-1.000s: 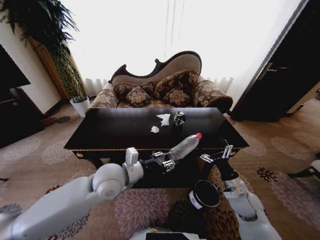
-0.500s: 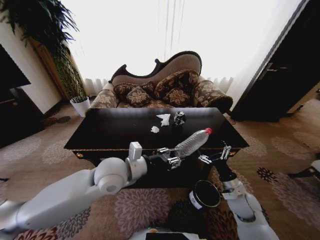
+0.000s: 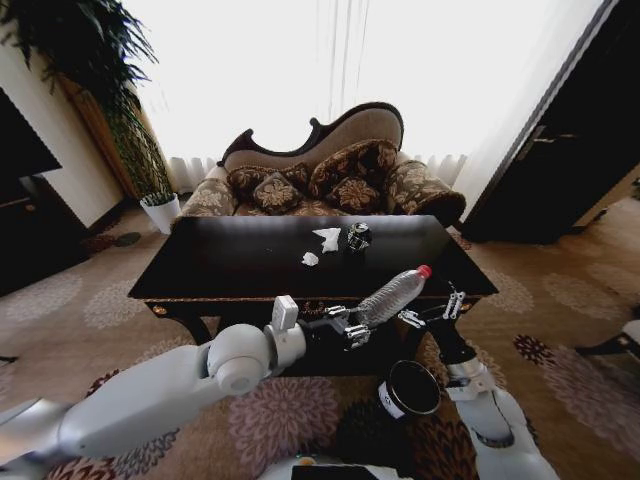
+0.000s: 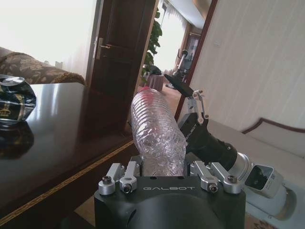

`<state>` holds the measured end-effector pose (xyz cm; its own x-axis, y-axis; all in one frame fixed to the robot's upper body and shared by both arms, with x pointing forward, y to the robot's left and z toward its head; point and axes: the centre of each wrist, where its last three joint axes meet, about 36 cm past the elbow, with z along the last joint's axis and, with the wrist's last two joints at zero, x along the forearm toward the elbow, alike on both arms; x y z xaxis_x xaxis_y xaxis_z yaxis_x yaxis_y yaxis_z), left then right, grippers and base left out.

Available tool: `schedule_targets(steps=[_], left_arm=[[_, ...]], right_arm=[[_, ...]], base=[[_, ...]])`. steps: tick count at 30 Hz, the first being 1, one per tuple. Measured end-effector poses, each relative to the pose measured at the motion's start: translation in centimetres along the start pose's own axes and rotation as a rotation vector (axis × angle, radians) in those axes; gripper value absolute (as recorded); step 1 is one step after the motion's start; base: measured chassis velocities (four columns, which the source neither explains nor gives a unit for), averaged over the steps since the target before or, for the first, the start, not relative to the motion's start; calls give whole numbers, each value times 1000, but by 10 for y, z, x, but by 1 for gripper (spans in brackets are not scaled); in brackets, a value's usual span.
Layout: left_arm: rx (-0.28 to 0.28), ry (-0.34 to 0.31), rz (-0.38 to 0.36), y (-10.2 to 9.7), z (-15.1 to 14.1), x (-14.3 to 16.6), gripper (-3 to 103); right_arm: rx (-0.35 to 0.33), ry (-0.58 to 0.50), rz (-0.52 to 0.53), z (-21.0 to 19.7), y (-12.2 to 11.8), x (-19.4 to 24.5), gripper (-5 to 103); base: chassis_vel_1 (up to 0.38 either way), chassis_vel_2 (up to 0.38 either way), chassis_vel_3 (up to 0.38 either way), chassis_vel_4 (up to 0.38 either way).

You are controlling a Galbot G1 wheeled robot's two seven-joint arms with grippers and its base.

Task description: Move to the front of the table and place the trash on the table into the trash bin.

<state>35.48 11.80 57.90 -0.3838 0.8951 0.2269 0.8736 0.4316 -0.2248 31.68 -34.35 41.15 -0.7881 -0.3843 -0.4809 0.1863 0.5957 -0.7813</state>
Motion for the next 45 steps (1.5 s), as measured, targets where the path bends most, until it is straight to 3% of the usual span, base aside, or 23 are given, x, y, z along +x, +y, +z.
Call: schedule_targets(steps=[6, 9, 11, 18, 20, 27, 30, 33, 35, 39, 41, 45], left_arm=[[9, 16, 25, -7, 3, -10, 41], [1, 18, 27, -7, 1, -11, 41], [0, 18, 25, -6, 1, -10, 41], [-2, 15, 13, -4, 0, -6, 41], [-1, 15, 12, -4, 0, -6, 41], [-1, 14, 2, -3, 1, -3, 41], [-9, 11, 2, -3, -1, -2, 38], [-23, -3, 0, -4, -6, -2, 54], [-26, -9, 2, -5, -7, -2, 54], [-42, -38, -1, -8, -11, 1, 76], [-48, -45, -5, -8, -13, 2, 76], [-81, -90, -35, -6, -16, 7, 97]], right_arm=[[-3, -3, -1, -4, 1, 1, 103], [-6, -12, -3, -4, 2, 2, 94], [-9, -14, -5, -4, 3, 3, 94], [-16, -19, -9, -4, 6, 3, 62], [-17, -19, -9, -4, 6, 3, 62], [-28, -12, -14, 0, 10, 9, 43], [-30, -11, -11, 0, 9, 9, 40], [-32, -6, -6, 2, 9, 10, 37], [-33, -5, -5, 2, 9, 10, 35], [-40, 4, -11, 3, 12, 13, 28], [-41, 7, -14, 3, 12, 14, 27], [-48, 10, -14, 2, 15, 14, 27]], base=[[0, 0, 0, 0], [0, 0, 0, 0], [0, 0, 0, 0], [0, 0, 0, 0], [0, 0, 0, 0], [0, 0, 0, 0], [0, 0, 0, 0], [0, 0, 0, 0], [0, 0, 0, 0], [0, 0, 0, 0], [0, 0, 0, 0], [0, 0, 0, 0]])
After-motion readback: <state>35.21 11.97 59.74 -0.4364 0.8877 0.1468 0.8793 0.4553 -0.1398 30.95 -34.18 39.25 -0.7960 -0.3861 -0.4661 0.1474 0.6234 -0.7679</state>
